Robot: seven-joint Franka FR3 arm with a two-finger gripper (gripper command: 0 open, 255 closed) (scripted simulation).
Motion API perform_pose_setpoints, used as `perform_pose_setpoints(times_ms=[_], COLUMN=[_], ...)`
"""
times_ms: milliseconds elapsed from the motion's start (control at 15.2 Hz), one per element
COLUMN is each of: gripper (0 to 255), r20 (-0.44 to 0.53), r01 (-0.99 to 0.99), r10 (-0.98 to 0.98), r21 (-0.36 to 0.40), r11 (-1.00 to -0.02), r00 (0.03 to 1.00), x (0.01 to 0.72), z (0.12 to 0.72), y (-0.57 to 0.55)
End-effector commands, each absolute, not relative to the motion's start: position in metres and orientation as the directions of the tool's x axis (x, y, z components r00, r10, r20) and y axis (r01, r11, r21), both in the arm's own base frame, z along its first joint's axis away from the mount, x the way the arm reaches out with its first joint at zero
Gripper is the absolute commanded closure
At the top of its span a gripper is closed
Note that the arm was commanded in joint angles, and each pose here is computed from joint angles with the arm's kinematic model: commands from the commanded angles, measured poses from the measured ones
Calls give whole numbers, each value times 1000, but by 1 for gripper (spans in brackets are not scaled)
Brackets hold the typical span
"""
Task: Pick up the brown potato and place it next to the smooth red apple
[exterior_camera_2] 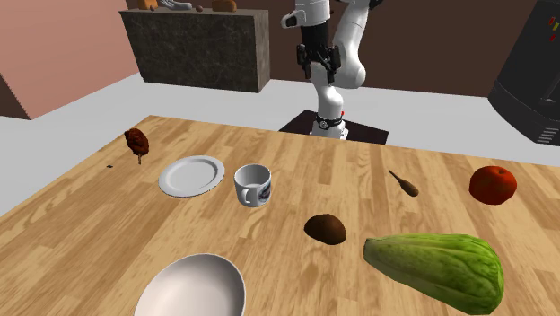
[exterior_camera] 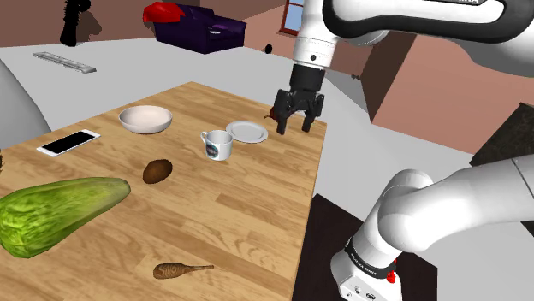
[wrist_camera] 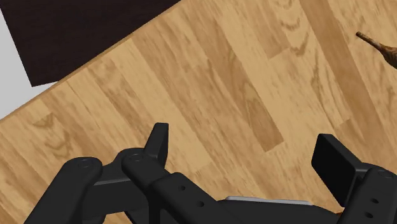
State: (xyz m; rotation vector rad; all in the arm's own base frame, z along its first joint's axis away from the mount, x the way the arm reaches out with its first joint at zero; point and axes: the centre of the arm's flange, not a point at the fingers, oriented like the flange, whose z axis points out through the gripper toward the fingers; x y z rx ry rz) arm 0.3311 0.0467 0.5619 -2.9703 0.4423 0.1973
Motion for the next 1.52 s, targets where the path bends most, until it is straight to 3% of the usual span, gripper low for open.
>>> perform_pose_setpoints(times_ms=[0, 726, 1452], gripper=[0, 0, 0], r20=[-157, -208, -255], r01=[-353, -614, -820], r10=[-334, -586, -783], r21=[-113, -107, -86], r11=[-929, -782, -566], r00=[929, 783, 567], x=[350, 448, 561], z=[549, 482, 413], y=[63, 138, 183])
